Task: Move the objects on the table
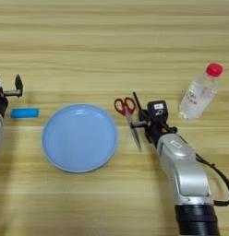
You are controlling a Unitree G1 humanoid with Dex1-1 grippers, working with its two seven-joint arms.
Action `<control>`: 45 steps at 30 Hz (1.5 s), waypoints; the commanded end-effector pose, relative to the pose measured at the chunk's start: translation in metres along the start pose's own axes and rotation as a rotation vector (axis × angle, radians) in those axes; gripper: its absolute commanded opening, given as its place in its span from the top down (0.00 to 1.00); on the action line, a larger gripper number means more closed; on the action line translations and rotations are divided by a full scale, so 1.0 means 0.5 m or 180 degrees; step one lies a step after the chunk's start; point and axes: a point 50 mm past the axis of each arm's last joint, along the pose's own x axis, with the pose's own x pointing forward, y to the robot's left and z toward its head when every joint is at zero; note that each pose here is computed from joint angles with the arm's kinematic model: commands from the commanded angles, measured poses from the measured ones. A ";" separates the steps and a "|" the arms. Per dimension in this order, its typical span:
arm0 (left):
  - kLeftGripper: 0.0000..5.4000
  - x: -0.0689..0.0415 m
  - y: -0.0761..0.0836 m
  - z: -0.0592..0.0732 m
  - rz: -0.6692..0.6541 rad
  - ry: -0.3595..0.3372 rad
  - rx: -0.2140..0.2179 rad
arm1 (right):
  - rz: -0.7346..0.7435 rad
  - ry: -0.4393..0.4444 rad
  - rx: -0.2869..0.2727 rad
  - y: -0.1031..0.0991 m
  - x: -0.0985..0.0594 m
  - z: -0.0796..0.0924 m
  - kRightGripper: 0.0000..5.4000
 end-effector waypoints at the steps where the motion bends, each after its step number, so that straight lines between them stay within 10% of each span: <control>1: 0.00 -0.003 -0.002 -0.003 0.0006 0.0040 0.0016 | 0.0235 -0.0056 0.0022 0.039 -0.008 0.013 0.94; 18: 0.00 -0.004 -0.004 -0.003 0.0007 0.0043 0.0024 | 0.1277 0.0045 -0.0134 0.190 -0.031 0.005 0.94; 39: 0.00 -0.005 -0.010 -0.002 0.0010 0.0039 0.0013 | 0.1770 0.0523 -0.0154 0.246 -0.030 -0.056 0.94; 45: 0.00 -0.006 -0.011 -0.001 0.0008 0.0039 0.0013 | 0.1768 0.0282 -0.0297 0.246 -0.028 -0.041 0.78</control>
